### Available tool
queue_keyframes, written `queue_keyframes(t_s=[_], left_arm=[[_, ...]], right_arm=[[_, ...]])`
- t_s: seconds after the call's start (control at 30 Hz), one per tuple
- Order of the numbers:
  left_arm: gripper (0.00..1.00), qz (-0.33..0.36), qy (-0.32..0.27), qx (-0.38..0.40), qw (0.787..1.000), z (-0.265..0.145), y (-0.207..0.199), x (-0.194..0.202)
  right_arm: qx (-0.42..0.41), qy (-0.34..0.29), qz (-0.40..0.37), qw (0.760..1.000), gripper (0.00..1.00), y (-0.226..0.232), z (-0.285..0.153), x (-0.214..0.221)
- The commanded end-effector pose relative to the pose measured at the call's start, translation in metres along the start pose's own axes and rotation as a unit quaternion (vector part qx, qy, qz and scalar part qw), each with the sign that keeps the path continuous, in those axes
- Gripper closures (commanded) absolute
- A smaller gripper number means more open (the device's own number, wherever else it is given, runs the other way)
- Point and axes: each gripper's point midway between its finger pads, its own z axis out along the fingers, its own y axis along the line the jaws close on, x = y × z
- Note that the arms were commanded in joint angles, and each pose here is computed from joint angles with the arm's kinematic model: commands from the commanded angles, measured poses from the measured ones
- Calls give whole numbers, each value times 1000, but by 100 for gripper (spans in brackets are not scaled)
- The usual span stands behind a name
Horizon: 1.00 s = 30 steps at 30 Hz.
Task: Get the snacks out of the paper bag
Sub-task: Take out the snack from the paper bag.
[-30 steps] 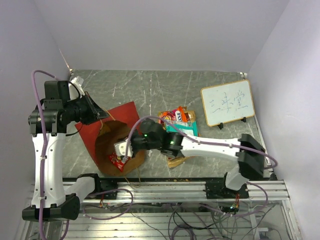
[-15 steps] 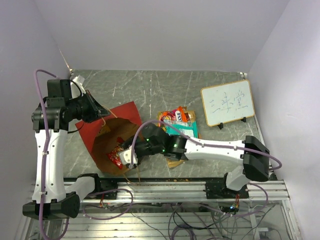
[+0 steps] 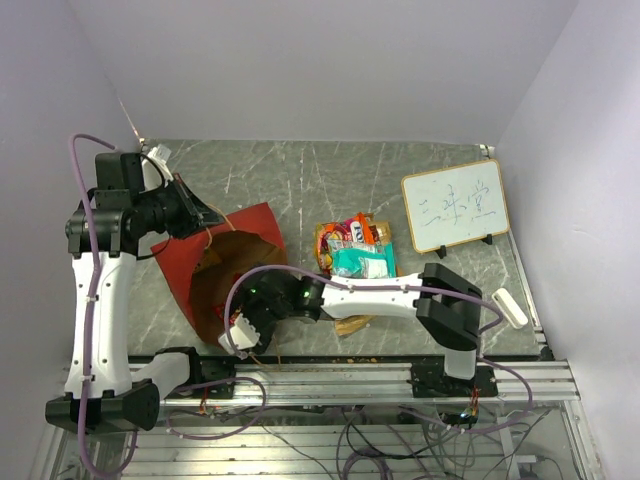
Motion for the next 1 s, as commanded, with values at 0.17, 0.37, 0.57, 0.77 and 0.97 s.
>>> queue_keyframes(t_s=[0.17, 0.37, 0.57, 0.77, 0.97], left_arm=[[93, 29, 5, 29, 999, -6, -15, -1], [93, 25, 13, 41, 999, -1, -14, 2], [93, 23, 31, 41, 998, 5, -12, 3], [93, 15, 32, 44, 998, 11, -9, 4], [93, 17, 26, 41, 999, 12, -10, -3]], right_arm=[[-22, 21, -26, 999, 30, 0, 24, 17], [-20, 51, -6, 998, 32, 11, 40, 43], [-17, 76, 29, 997, 46, 21, 43, 65], [-3, 85, 53, 995, 67, 21, 42, 72], [20, 78, 55, 995, 91, 5, 29, 61]])
